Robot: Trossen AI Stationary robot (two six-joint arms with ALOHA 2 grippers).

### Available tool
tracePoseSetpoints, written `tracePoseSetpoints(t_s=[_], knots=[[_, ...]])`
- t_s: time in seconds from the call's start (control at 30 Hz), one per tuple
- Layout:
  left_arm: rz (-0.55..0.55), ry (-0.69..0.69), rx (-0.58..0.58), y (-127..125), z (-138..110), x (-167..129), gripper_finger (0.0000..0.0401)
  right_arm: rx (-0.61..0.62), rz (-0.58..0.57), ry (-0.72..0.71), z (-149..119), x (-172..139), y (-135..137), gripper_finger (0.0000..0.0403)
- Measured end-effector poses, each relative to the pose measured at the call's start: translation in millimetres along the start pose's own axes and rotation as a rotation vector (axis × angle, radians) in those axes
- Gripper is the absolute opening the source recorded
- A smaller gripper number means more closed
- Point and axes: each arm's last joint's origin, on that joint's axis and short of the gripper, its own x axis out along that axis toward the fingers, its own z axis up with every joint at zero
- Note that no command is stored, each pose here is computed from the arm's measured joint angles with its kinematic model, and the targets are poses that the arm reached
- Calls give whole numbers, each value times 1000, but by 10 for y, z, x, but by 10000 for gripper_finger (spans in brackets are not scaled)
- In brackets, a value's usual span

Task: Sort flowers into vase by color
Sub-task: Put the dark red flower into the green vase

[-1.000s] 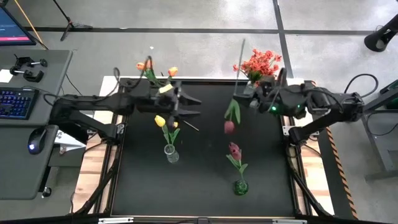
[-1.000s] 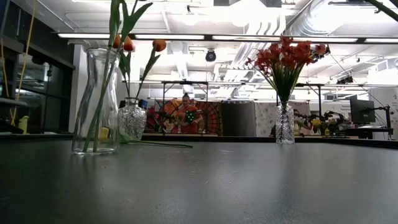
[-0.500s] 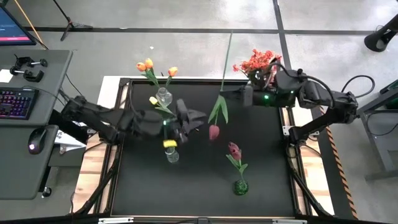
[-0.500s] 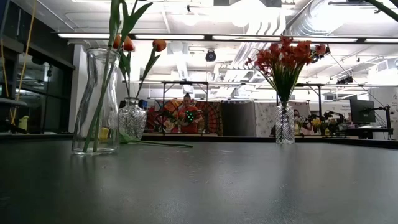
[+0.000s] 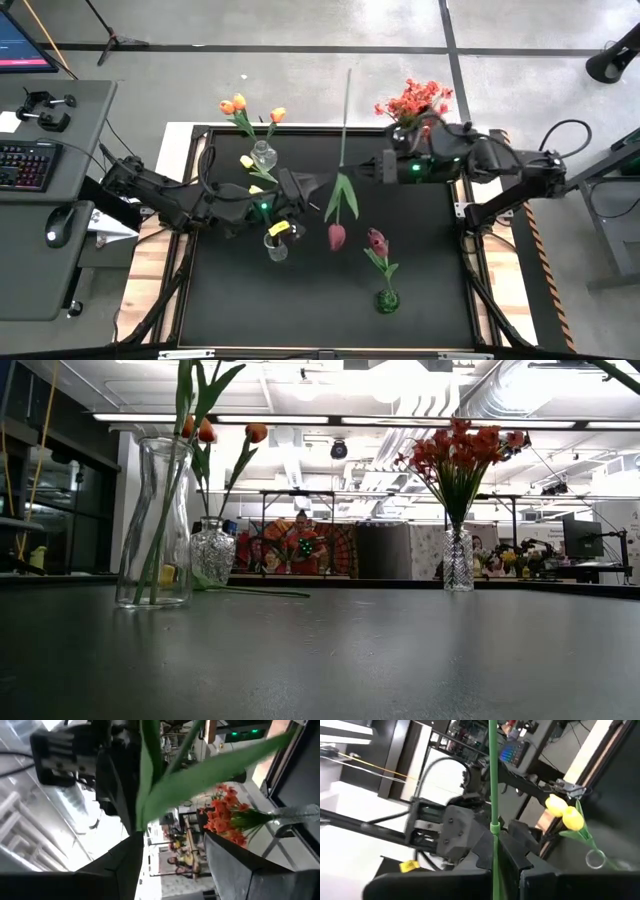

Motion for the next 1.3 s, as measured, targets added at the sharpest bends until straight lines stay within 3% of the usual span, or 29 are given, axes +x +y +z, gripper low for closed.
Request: tracePoseSetpoints(t_s=[0.3,0.57,1.03,1.17,1.3], knots=[[3,-7,59,-16,14,-9,197,45,6,36,-28,175,-56,0],[33,-171,90,-8,122,-71,197,85,-7,-2,77,216,-110,0],[18,-85,71,-35,-67,116,193,121,0,15,30,222,-93,0],[18,-88,71,-39,-93,143,149,82,2,20,0,216,-80,1],[22,-88,67,-33,-98,141,50,42,-6,0,1,210,-80,16]])
